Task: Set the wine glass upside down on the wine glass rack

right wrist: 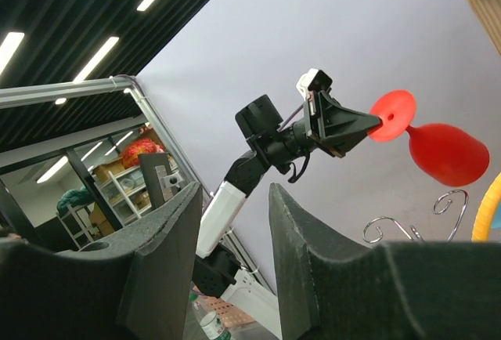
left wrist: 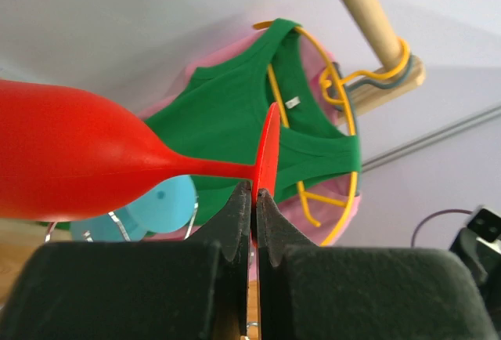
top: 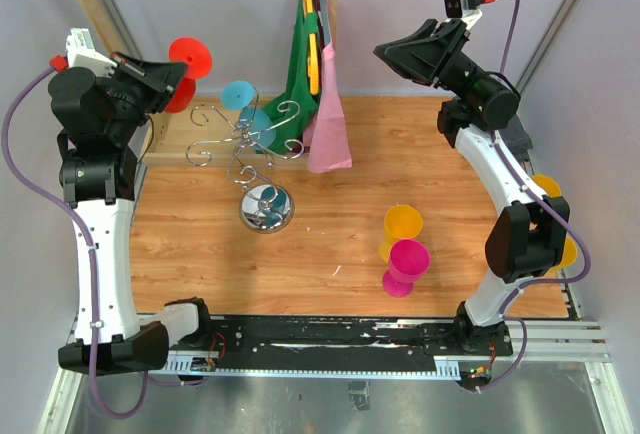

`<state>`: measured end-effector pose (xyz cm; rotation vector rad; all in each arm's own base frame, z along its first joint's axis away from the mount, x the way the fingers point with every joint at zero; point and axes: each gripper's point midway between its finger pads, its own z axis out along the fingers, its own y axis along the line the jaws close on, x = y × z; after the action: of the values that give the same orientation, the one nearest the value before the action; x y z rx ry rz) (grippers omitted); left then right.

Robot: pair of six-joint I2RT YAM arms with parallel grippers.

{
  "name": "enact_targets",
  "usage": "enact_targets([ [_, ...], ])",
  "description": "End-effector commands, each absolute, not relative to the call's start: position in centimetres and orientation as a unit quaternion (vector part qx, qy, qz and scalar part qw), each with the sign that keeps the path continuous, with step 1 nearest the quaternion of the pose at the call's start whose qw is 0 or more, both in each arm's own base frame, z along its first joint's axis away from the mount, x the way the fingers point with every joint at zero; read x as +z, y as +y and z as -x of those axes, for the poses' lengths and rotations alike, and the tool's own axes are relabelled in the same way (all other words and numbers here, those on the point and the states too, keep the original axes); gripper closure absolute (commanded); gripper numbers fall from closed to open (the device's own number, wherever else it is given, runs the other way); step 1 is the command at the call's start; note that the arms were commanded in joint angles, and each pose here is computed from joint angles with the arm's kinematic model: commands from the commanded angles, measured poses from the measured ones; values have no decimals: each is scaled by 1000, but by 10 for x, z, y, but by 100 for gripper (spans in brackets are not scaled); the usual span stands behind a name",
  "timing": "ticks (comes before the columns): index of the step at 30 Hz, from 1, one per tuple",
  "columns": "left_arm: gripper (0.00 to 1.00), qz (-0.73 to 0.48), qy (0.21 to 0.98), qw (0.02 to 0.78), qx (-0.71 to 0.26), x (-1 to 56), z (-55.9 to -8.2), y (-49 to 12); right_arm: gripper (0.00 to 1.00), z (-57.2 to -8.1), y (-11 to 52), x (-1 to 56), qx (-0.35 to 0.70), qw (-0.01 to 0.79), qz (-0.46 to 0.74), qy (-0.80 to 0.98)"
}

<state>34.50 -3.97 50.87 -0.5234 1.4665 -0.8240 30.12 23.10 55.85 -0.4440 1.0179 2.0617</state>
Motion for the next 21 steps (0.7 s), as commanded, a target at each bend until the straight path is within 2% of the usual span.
enact_targets([
  [1, 100, 252, 649, 646, -313, 492, -340, -21, 59, -285, 225, 562, 803, 404, 203, 388],
  [11, 100, 291, 669, 625, -278, 454, -324, -11, 59, -284, 225, 561, 803, 403, 202, 390],
  [21, 100, 303, 687, 595, -286, 417, -316, -17, 59, -285, 225, 560, 804, 400, 201, 392],
])
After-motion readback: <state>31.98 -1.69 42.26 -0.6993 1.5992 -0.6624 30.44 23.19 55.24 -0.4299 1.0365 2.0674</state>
